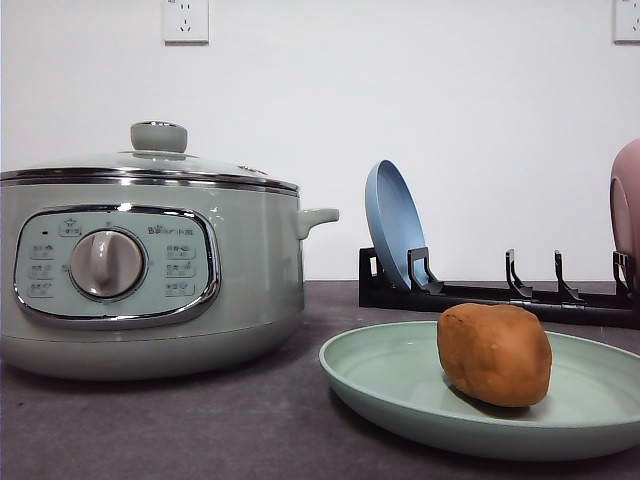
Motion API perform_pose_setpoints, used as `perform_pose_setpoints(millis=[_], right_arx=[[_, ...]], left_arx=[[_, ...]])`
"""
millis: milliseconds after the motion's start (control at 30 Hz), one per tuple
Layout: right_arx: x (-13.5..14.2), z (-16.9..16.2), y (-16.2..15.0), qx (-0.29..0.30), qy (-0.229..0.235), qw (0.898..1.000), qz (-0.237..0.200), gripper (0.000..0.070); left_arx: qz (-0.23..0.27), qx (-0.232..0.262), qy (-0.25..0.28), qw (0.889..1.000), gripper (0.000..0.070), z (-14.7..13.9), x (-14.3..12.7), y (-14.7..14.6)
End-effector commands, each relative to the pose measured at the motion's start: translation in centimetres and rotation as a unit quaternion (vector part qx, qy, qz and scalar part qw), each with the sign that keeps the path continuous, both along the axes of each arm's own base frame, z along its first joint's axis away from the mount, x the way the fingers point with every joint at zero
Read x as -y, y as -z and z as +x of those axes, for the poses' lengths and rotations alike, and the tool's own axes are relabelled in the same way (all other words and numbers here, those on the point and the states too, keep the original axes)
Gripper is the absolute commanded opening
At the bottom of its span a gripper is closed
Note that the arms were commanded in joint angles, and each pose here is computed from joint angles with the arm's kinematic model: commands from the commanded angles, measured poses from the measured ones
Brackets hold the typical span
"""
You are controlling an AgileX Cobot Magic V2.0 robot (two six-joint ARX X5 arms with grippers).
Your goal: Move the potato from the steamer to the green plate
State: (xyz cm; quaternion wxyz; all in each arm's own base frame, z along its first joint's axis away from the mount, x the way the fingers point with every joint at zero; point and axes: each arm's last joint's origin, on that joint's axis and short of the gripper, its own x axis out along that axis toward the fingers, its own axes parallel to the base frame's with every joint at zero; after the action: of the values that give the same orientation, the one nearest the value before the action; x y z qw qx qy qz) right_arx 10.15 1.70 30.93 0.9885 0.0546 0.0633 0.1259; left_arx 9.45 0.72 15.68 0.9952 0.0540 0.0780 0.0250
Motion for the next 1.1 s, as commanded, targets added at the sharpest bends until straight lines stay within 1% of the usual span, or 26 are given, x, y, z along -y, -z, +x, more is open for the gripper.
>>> perform_pose_setpoints(millis=[0,133,300,467,633,867,1067], right_arx=[[0.3,-0.2,0.7,0.032,0.013,0.999,-0.019,0.0000],[0.9,-0.6,3.4,0.080,0.043,0.996,-0.027,0.0000],[1.3,-0.6,7.1,0.093,0.060,0.993,-0.028,0.0000],[1.3,-0.7,10.0,0.087,0.061,0.994,-0.029,0.0000],[1.3,-0.6,12.1,0.081,0.060,0.994,-0.029,0.0000],[1.3,-0.4,14.2,0.061,0.060,0.996,-0.028,0.0000],[1.3,-0.5,15.1,0.021,0.059,0.997,-0.033,0.0000]], left_arx=[[-0.003,-0.013,-0.003,1.000,0.0001,0.1,0.0,0.8],[-0.003,-0.013,-0.003,1.000,0.0001,0.1,0.0,0.8],[-0.003,-0.013,-0.003,1.000,0.0001,0.1,0.0,0.8],[-0.003,-0.013,-0.003,1.000,0.0001,0.1,0.0,0.8],[-0.003,-0.013,-0.003,1.000,0.0001,0.1,0.0,0.8],[-0.003,-0.013,-0.003,1.000,0.0001,0.1,0.0,0.8],[-0.003,-0.013,-0.003,1.000,0.0001,0.1,0.0,0.7]])
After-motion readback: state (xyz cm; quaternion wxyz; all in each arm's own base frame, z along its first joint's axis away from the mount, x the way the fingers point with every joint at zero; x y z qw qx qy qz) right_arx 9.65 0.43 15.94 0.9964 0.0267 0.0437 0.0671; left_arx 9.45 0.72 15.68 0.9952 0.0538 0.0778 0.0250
